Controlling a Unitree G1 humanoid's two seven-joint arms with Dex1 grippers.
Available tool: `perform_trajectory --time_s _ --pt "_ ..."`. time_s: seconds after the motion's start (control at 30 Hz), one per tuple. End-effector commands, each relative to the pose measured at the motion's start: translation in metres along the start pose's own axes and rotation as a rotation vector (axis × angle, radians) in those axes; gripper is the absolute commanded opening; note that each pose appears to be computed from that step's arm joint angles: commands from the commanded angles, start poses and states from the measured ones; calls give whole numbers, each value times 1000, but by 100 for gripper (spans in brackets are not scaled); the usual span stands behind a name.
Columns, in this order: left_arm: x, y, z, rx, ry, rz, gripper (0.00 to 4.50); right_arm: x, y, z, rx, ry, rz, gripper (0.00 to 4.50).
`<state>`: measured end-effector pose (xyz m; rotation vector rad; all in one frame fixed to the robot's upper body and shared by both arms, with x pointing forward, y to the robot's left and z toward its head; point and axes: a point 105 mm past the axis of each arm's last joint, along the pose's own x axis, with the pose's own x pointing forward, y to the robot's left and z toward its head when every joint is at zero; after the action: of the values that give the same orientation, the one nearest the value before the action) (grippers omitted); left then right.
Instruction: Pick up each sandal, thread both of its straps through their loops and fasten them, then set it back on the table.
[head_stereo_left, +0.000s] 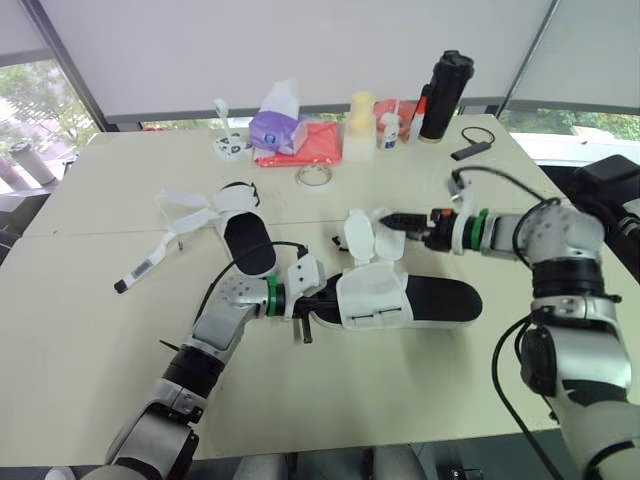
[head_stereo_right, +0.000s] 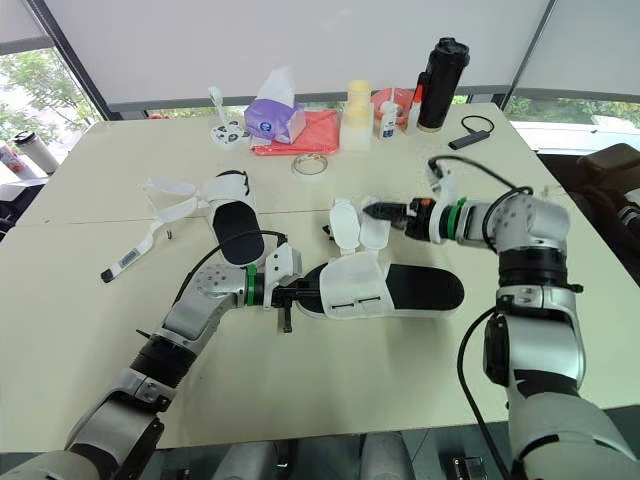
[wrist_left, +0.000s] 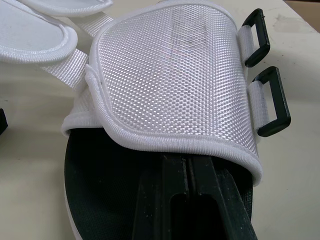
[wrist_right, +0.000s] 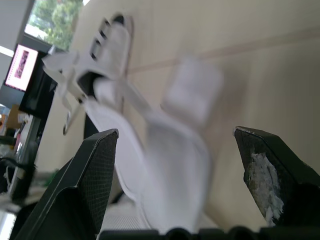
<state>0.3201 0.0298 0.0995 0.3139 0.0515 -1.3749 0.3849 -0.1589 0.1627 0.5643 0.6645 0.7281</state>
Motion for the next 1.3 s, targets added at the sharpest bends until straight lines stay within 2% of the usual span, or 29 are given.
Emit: perform_trajectory --time_s 0.03,0.33,0.77,1.3 --pt "1 -3 1 11 5 -5 0 -1 26 10 -51 -21 94 396" --pt "0 -2 1 13 4 1 0 8 48 29 -13 -111 209 396" --pt "0 1 3 17 -4 16 0 8 62 52 75 -220 316 396" --pt "2 2 4 22 -10 24 0 0 73 73 60 -312 370 396"
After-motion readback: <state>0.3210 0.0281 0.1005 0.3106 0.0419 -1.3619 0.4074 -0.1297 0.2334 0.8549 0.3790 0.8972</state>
